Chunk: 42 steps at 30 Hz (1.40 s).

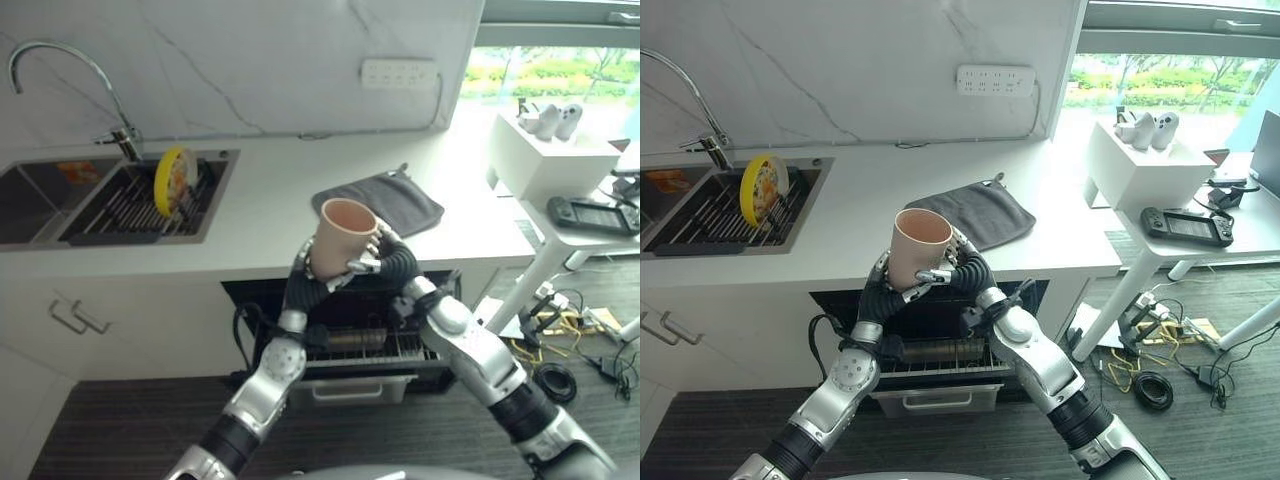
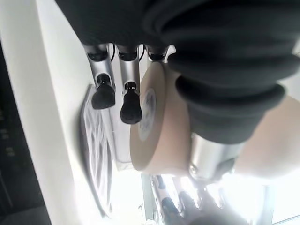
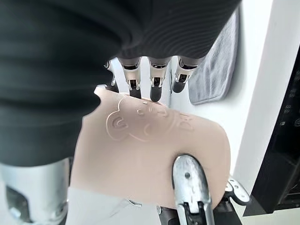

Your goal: Place the dishes in the dishwasher.

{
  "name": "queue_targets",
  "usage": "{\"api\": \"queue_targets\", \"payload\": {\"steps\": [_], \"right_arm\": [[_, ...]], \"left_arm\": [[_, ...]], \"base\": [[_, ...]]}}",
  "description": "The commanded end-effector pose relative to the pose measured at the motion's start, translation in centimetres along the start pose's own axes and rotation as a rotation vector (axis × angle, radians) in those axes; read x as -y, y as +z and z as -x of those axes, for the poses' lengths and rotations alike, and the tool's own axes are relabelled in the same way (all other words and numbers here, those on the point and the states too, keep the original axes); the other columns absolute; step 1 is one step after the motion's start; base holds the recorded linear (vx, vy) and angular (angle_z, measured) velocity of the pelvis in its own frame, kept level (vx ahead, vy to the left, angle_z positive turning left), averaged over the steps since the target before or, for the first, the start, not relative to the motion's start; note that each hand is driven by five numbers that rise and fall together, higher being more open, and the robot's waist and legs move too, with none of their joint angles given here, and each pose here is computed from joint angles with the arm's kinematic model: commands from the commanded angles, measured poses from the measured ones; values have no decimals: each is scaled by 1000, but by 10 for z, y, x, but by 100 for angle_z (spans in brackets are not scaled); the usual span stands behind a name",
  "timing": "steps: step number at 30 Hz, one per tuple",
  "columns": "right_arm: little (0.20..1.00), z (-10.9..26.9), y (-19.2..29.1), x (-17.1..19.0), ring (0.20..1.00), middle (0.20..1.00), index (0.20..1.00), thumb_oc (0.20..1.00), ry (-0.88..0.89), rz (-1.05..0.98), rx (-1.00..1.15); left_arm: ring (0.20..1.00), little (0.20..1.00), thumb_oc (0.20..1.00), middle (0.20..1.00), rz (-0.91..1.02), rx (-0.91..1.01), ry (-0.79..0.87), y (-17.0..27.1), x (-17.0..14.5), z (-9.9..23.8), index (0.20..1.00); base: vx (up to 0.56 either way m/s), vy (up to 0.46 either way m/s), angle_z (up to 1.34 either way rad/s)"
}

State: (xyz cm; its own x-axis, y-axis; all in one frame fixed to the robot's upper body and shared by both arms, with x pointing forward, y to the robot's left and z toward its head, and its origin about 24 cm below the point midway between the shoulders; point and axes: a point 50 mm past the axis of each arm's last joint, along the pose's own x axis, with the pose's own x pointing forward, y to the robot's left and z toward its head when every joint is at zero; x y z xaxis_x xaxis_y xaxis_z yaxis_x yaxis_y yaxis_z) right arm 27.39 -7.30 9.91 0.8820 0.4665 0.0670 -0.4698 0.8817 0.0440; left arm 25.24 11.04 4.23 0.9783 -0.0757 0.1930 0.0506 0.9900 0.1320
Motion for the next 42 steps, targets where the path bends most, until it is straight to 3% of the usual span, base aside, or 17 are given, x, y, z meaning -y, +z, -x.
{"api": "queue_targets", "payload": {"steps": [1,19,36,37,38,39,42], "right_arm": [[1000,-20,41,-21,1000,1000,1000,1000,93,-34,163],[1000,-31,48,-22,1000,1000,1000,1000,25,27,211],[1000,-39,41,-38,1000,1000,1000,1000,51,38,189],[504,-40,42,-38,504,504,504,504,48,49,197],[379,-40,42,-39,379,379,379,379,49,56,199],[200,-41,44,-40,200,200,200,200,47,82,208],[200,-40,46,-38,200,200,200,200,39,105,220]], "left_arm": [[200,200,200,200,12,288,-117,50,20,-22,200],[200,200,200,200,35,220,-219,42,38,-14,200],[200,200,200,200,11,313,-286,58,54,-14,200],[200,200,200,200,7,316,-292,58,55,-14,200],[200,200,200,200,6,316,-294,58,55,-14,200],[200,200,200,200,6,318,-299,59,55,-14,200],[200,200,200,200,1,327,-301,60,56,-15,200]], "base": [[0,0,0],[0,0,0],[0,0,0],[0,0,0],[0,0,0],[0,0,0],[0,0,0]]}}
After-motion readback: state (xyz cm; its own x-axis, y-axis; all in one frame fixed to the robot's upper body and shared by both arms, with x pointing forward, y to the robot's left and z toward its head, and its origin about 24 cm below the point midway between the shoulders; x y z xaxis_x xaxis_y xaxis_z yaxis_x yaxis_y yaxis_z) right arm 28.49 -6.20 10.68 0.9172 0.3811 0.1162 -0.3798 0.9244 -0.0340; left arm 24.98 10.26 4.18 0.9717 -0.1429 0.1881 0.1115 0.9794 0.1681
